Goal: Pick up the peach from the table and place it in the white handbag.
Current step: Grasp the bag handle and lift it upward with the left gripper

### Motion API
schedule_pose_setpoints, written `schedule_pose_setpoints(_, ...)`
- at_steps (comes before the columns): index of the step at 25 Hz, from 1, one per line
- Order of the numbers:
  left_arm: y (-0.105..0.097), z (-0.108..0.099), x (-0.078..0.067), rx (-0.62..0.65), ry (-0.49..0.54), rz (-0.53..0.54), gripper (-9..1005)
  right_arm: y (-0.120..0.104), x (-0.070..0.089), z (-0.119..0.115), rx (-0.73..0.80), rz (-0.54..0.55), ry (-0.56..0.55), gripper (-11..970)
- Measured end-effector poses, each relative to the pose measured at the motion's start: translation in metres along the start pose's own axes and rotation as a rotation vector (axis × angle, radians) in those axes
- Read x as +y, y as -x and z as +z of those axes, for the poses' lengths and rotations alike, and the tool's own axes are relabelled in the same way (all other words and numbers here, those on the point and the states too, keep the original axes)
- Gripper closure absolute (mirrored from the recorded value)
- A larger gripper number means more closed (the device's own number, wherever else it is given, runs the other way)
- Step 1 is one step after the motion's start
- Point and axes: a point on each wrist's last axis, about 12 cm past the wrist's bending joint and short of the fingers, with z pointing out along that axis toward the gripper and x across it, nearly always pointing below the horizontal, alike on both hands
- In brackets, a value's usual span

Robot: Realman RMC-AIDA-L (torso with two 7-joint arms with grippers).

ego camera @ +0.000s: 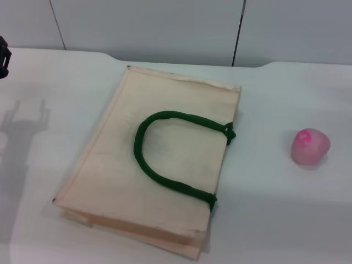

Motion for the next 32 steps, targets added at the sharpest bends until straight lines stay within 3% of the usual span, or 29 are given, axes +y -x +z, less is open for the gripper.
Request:
schedule_pose_setpoints(21, -0.0007, -0.0009, -0.0001, 0.004, -0.005, 0.000, 389, -0.0008, -0.0004, -0.0009, 0.003, 0.002, -0.001, 139)
schedule_pose_setpoints(28, -0.0019, 0.0021, -0.0073, 0.061, -0.114, -0.083, 389, -0.0019, 0.0006, -0.0011, 0.020, 0.077, 0.027, 139)
schedule_pose_setpoints(32, 0.0047, 0.0087, -0.0060, 0.118, -0.201, -0.146, 388, 0.0020, 0.0033, 0.0026, 0.037, 0.113, 0.105, 139)
